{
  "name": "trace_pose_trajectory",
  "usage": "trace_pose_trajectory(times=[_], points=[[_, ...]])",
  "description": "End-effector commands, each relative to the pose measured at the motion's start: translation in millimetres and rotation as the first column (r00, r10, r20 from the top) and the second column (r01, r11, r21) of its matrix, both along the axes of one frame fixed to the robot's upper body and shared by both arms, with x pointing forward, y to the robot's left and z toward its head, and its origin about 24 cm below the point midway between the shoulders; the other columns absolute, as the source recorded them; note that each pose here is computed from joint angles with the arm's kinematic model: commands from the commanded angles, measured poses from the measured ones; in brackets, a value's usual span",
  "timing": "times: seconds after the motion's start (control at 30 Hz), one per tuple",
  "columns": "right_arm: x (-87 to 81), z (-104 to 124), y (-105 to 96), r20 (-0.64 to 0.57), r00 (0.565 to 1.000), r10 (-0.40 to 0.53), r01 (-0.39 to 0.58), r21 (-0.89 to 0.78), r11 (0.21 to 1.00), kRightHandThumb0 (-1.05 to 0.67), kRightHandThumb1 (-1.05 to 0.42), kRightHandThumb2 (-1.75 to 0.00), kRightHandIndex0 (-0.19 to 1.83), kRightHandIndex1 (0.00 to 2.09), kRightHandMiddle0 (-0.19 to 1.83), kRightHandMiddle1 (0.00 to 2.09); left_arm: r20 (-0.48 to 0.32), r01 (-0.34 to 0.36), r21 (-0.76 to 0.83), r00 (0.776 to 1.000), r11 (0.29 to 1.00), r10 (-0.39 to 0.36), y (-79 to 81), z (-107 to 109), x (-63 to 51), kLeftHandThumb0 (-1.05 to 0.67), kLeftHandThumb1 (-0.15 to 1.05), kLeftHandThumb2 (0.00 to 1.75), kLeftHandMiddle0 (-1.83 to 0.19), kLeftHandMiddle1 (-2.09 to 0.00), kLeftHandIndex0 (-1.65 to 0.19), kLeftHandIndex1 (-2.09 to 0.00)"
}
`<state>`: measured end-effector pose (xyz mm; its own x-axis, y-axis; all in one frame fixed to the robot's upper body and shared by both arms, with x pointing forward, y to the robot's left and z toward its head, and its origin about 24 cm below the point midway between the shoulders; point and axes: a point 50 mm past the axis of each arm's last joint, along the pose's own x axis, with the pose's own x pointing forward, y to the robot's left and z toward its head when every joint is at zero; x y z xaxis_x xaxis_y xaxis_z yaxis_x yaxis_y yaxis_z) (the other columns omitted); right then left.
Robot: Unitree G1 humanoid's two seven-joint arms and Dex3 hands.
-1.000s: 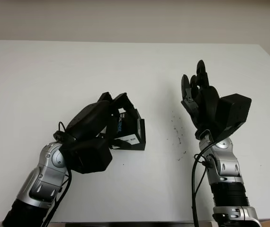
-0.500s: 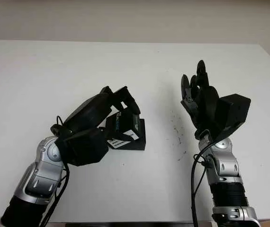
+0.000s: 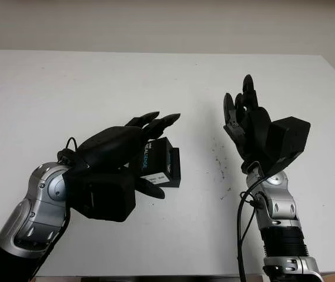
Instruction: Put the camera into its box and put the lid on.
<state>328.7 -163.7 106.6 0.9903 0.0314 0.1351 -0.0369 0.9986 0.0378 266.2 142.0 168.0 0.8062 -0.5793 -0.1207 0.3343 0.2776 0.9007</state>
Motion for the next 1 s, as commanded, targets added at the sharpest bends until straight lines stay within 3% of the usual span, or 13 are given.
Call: trace_pose_trajectory(times=[0.0,0.23,0.57,0.73,0.97], points=[[-0.3,1.1,-1.2,0.012,1.000,-0.001,0.001,0.000,1.000,-0.55,-1.05,-0.55,-0.19,0.03,-0.19,0.04,0.017,0.002,-0.009,1.000,1.000,-0.001,0.0,4.0,-0.3,-0.90,0.91,0.05,0.19,0.00,0.19,0.00],[-0.1,2.0,-0.8,0.011,1.000,-0.006,0.006,0.001,1.000,-0.55,-1.05,-0.55,-0.19,0.04,-0.18,0.04,-0.019,-0.039,-0.027,0.999,0.999,0.038,6.4,-4.7,7.1,-0.86,0.89,0.05,0.19,0.00,0.19,0.00],[-0.1,2.9,-0.5,0.014,1.000,-0.007,0.007,-0.006,1.000,-0.55,-1.05,-0.55,-0.18,0.04,-0.17,0.05,-0.083,-0.162,-0.048,0.984,0.986,0.158,19.8,-19.0,32.8,-0.72,0.89,0.05,0.12,-0.06,0.13,-0.06],[0.6,3.0,-0.8,0.014,1.000,-0.006,0.006,-0.005,1.000,-0.54,-1.05,-0.55,-0.19,0.04,-0.18,0.05,-0.106,-0.186,-0.010,0.977,0.983,0.184,25.4,-25.1,42.6,-0.77,0.88,0.05,0.11,-0.06,0.12,-0.06],[1.1,3.5,-0.8,0.015,1.000,-0.007,0.007,-0.010,1.000,-0.54,-1.05,-0.55,-0.19,0.04,-0.18,0.05,-0.112,-0.182,0.018,0.977,0.983,0.183,25.3,-27.2,45.6,-0.77,0.87,0.05,0.10,-0.06,0.12,-0.06]])
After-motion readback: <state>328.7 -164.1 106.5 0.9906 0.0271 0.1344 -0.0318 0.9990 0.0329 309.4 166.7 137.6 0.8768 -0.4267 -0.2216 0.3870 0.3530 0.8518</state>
